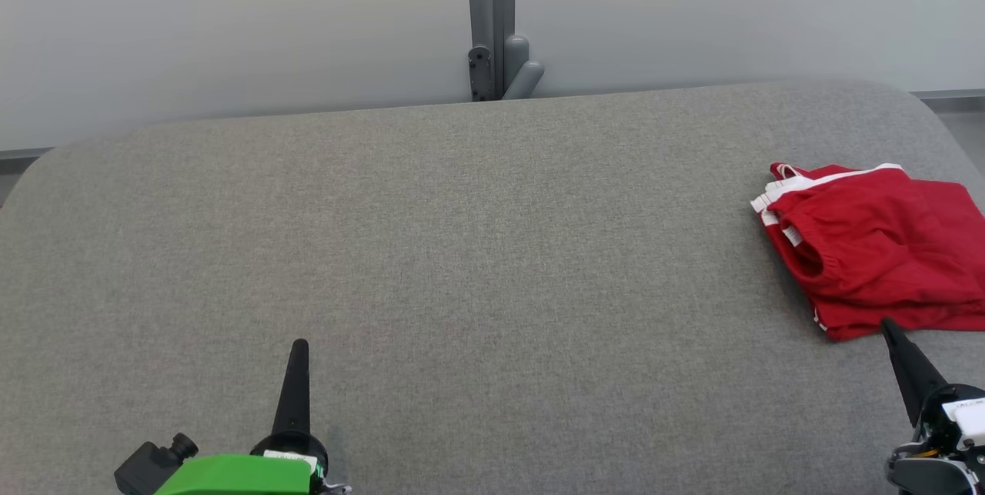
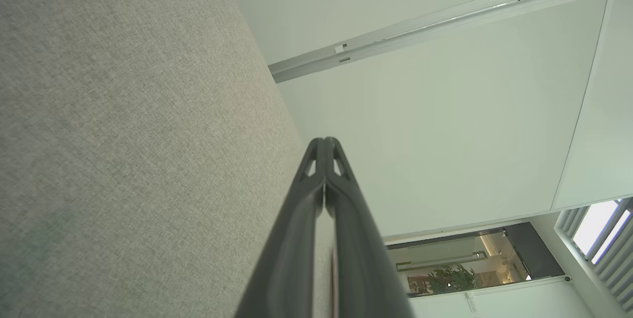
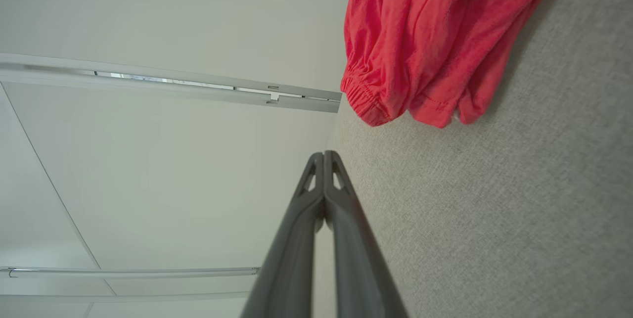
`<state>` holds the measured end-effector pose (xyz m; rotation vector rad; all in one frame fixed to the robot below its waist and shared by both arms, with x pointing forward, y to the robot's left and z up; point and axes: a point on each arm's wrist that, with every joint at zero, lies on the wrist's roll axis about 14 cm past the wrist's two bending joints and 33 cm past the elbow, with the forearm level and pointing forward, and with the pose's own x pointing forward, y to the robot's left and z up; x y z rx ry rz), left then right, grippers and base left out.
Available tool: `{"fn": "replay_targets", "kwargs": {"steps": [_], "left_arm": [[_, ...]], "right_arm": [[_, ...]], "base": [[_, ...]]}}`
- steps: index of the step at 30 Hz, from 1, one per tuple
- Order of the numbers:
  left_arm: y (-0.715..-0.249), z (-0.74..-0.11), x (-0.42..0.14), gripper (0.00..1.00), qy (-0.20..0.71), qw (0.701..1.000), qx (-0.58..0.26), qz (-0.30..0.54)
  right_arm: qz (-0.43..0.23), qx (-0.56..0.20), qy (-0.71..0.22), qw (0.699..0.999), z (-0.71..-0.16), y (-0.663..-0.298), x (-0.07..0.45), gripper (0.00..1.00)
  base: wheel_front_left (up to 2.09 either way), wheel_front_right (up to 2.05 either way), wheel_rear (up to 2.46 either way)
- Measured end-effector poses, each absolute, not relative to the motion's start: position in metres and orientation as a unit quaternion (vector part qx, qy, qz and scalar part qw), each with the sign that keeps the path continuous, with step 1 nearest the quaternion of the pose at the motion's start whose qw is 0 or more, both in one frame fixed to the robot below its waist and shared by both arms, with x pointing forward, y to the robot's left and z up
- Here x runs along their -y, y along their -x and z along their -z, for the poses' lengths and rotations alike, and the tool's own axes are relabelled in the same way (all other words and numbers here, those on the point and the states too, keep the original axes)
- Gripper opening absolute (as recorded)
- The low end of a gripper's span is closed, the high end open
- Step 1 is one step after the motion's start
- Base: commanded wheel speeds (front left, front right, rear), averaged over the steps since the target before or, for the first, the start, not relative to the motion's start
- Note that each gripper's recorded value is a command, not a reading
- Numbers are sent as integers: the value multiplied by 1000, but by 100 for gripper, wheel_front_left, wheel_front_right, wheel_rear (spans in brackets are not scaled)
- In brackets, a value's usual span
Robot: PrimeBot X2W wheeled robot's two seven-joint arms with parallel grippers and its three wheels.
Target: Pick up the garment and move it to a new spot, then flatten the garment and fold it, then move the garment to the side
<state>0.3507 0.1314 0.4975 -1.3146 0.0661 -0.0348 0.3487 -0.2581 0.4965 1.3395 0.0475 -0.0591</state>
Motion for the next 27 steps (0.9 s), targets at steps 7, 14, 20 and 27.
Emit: {"fn": "replay_targets", "kwargs": {"steps": [7,14,20,27], "left_arm": [[-351,-499,-132,0,638,770,-26,14],[-351,-499,-133,0,659,752,-21,10],[-351,-500,-133,0,677,736,-16,6],[-351,-500,-134,0,692,722,-11,4]], "right_arm": [[22,-18,-645,764,-497,-348,259,0],[19,-12,-663,748,-499,-348,261,0],[14,-9,-679,733,-500,-348,262,0],[10,-4,-694,720,-502,-348,263,0]], "base": [[0,0,0],[0,0,0],[0,0,0],[0,0,0]]}}
